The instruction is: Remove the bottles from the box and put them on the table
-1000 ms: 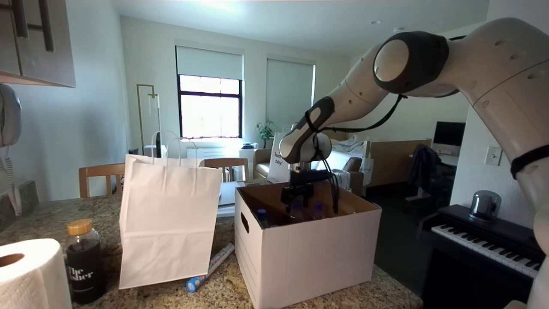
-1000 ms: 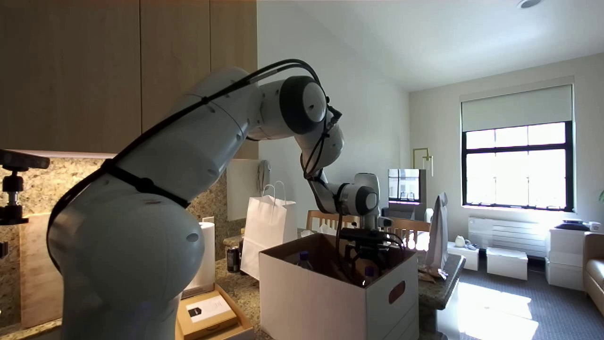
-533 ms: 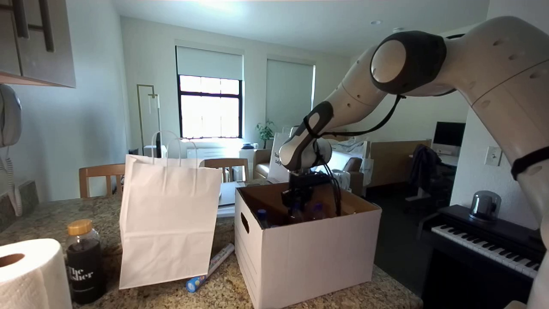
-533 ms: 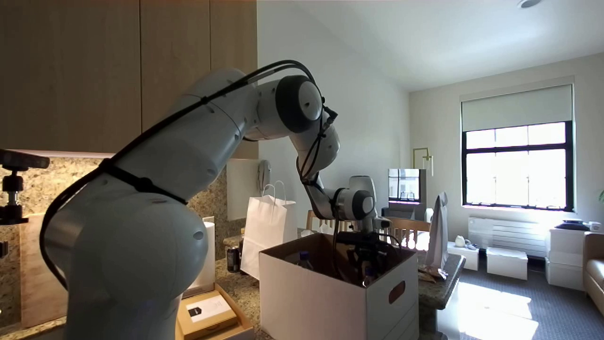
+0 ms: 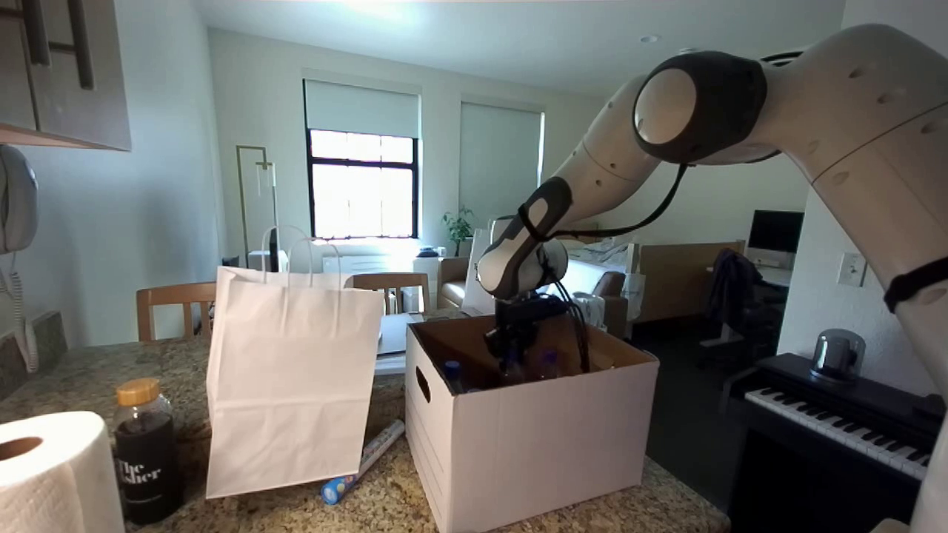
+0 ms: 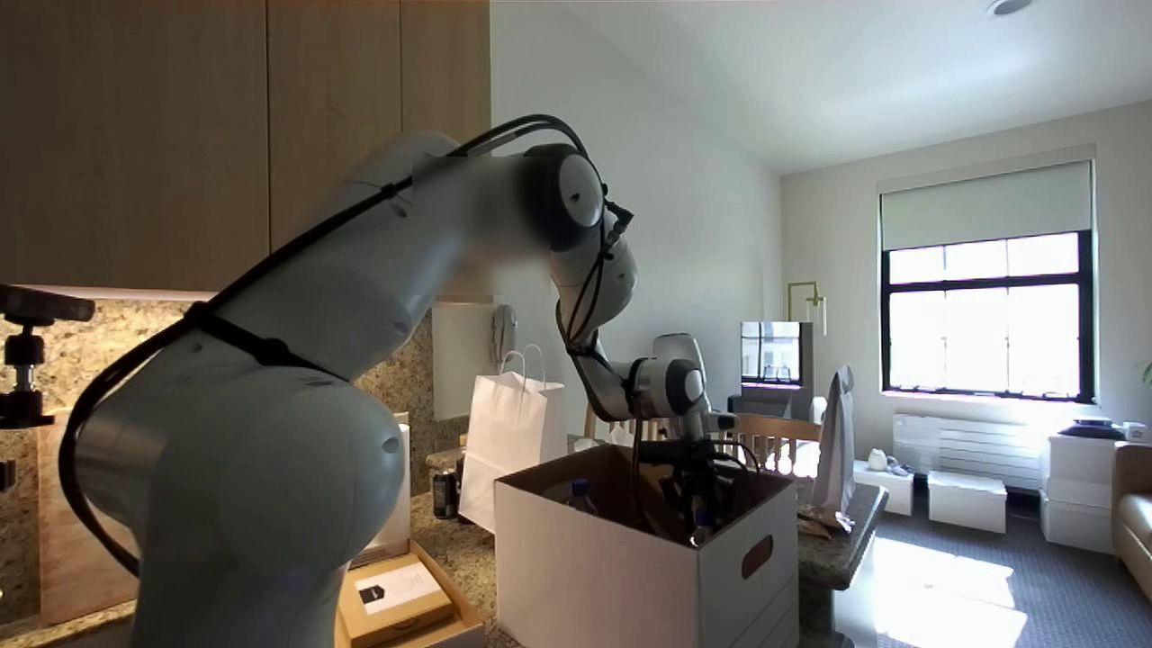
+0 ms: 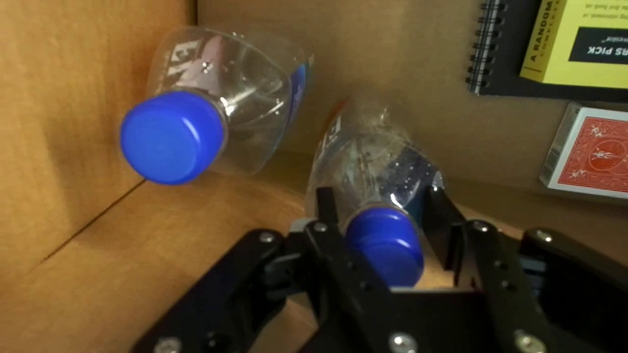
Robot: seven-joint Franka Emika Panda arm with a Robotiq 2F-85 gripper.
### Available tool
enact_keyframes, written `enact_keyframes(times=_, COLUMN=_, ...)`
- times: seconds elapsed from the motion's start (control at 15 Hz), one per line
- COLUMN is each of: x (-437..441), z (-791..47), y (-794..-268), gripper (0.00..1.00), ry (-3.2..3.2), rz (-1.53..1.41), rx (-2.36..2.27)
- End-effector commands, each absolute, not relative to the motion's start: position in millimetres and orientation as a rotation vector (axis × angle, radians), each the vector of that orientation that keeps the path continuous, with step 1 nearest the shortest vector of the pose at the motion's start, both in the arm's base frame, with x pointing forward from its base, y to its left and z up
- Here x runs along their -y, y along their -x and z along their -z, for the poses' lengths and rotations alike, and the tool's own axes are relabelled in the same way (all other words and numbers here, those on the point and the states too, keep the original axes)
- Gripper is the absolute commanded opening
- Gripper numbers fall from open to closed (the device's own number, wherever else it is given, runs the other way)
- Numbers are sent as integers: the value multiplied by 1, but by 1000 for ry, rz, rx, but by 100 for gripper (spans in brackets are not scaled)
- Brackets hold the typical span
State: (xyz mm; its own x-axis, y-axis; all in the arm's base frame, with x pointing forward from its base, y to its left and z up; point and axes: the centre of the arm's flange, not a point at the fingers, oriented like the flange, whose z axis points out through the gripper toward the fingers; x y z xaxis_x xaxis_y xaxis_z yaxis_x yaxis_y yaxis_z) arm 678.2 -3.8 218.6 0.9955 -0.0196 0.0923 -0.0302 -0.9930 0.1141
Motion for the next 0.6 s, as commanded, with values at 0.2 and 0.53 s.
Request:
enact_keyframes(times=0.2, x=12, z=-227, y=-667, gripper=22, ry=-3010, rz=-118, rx=36)
enact_keyframes(times=0.53, x=5, z=-246, y=-671, gripper=22, ry=-3072, rz=22, rx=-114)
